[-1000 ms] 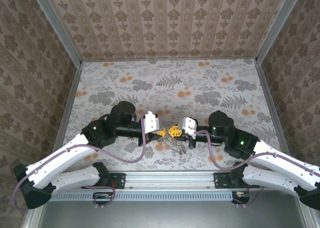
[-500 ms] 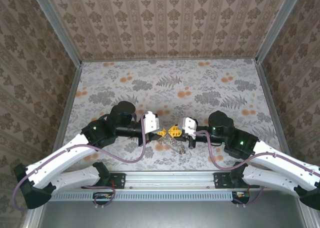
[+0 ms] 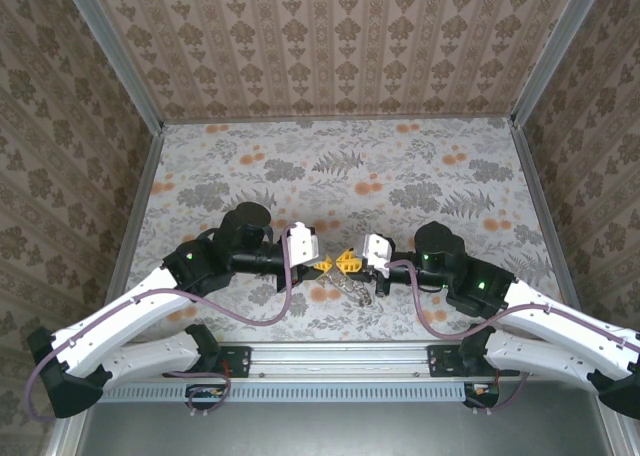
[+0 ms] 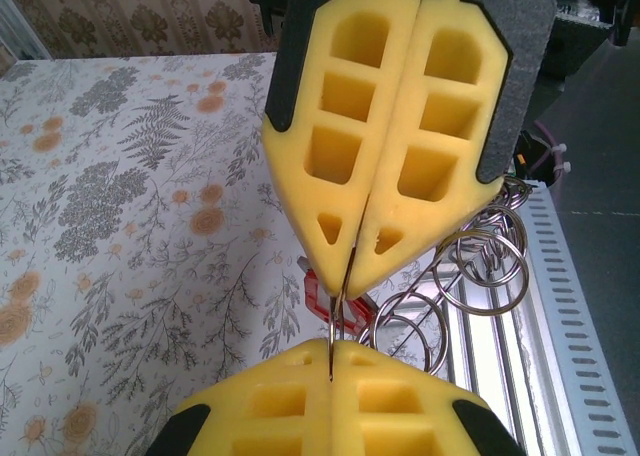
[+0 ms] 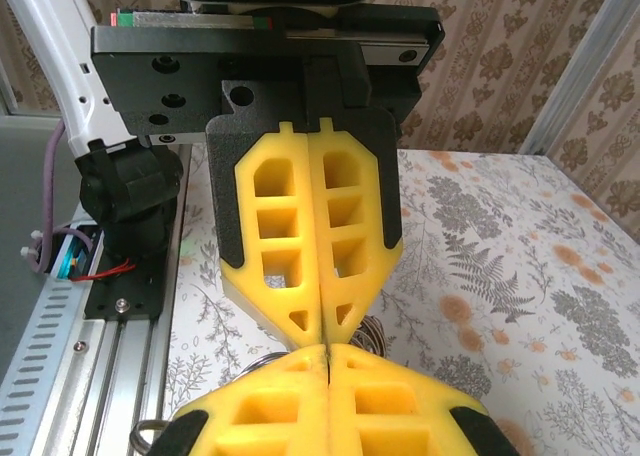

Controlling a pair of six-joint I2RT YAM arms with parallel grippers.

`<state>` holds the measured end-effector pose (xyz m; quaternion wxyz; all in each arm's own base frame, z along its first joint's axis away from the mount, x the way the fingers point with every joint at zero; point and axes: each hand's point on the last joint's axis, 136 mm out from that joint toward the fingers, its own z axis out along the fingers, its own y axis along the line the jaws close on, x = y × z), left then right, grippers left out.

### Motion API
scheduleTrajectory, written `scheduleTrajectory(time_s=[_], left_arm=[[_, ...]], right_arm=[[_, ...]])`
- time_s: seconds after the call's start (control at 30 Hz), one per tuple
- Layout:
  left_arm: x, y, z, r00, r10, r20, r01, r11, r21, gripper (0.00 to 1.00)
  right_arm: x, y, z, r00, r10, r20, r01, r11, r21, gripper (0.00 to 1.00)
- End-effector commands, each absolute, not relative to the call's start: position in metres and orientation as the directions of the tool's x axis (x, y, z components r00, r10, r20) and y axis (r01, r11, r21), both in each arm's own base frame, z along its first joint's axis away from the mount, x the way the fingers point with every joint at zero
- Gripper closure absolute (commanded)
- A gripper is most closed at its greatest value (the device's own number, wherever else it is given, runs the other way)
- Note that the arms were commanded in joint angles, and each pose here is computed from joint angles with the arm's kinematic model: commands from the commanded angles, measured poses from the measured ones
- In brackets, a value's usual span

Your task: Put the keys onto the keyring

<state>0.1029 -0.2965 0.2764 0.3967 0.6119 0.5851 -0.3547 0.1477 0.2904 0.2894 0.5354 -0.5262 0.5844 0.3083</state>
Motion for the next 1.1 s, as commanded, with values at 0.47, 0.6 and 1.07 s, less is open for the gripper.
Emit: scheduleTrajectory(time_s=[0.47,0.6,1.07], left_arm=[[0.100,-0.295,0.292,0.095,0.379,-0.920,0.995,-0.006,0.101,1.00],[0.100,-0.295,0.292,0.096,0.379,-0.921,0.995,-0.004,0.103,1.00],[0.100,-0.295,0.292,0.099,0.379,-0.920,0.994,0.001,0.108,1.00]], right_arm=[[0.172,0.284,0.295,0.045,-0.299,-0.953,-0.902,0.399,-0.168,1.00],[0.176,0.282,0.296,0.031,-0.296,-0.955,-0.892,0.422,-0.160,1.00],[0.187,0.279,0.292,-0.030,-0.302,-0.953,-0.876,0.468,-0.120,1.00]])
